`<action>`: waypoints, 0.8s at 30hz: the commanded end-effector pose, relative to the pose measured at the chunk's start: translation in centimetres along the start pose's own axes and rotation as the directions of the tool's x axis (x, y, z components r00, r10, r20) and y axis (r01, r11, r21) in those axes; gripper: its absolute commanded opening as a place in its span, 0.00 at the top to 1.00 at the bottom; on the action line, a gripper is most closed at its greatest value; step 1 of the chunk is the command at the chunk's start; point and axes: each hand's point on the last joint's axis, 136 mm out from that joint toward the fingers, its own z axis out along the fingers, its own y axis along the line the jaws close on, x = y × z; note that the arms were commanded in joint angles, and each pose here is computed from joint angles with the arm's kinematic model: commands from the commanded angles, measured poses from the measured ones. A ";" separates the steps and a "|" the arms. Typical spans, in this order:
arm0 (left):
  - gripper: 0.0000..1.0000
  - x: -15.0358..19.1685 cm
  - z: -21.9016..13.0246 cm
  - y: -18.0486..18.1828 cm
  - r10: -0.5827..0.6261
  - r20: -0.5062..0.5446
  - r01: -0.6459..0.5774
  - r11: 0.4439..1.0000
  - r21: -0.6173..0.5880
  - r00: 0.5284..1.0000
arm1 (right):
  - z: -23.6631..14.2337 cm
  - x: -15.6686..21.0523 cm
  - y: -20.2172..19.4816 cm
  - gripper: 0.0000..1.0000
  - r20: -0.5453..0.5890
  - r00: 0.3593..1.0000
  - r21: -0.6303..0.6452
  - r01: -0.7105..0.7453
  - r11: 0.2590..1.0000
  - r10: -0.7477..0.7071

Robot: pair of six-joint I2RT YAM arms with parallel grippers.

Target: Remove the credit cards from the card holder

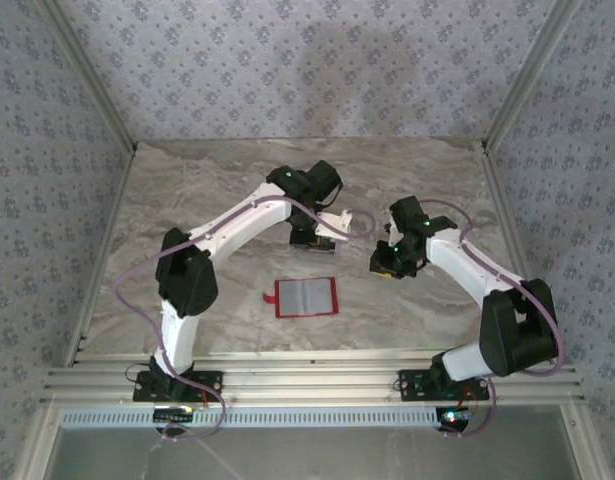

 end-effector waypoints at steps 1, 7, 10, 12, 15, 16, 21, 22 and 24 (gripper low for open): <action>1.00 0.2 0.0 -0.2 0.061 -0.010 -0.060 0.996 0.069 0.998 | -0.6 1.0 -1.0 0.76 -0.016 1.000 0.016 -0.001 1.000 0.001; 1.00 0.0 1.3 1.2 0.086 -0.037 -0.083 0.994 0.076 0.996 | -1.0 1.3 -1.6 0.76 -0.011 1.000 0.011 -0.016 1.000 0.016; 1.00 -0.2 1.7 2.0 0.088 -0.035 -0.085 0.994 0.067 0.996 | -1.0 1.6 -1.7 0.77 -0.012 1.000 0.010 -0.019 1.000 0.019; 1.00 -0.4 1.9 2.3 0.098 -0.029 -0.096 0.993 0.063 0.995 | -1.1 1.6 -1.7 0.77 -0.010 1.000 0.010 -0.019 1.000 0.019; 1.00 -0.7 2.5 2.6 0.106 -0.022 -0.104 0.992 0.071 0.994 | -1.2 1.6 -1.8 0.76 -0.009 1.000 0.009 -0.022 1.000 0.022; 1.00 -0.8 2.7 2.8 0.107 -0.022 -0.105 0.992 0.071 0.994 | -1.3 1.6 -1.8 0.76 -0.006 1.000 0.007 -0.023 1.000 0.023; 1.00 -0.9 4.3 2.8 0.101 -0.031 -0.097 0.988 0.117 0.994 | -1.3 1.6 -1.8 0.76 -0.008 1.000 0.006 -0.025 1.000 0.025; 1.00 -0.9 4.6 2.8 0.098 -0.036 -0.093 0.987 0.128 0.995 | -1.4 1.6 -1.8 0.77 -0.007 1.000 0.006 -0.028 1.000 0.028; 1.00 -0.9 5.1 2.7 0.092 -0.046 -0.084 0.986 0.144 0.995 | -1.4 1.6 -1.9 0.76 -0.005 1.000 0.005 -0.027 1.000 0.027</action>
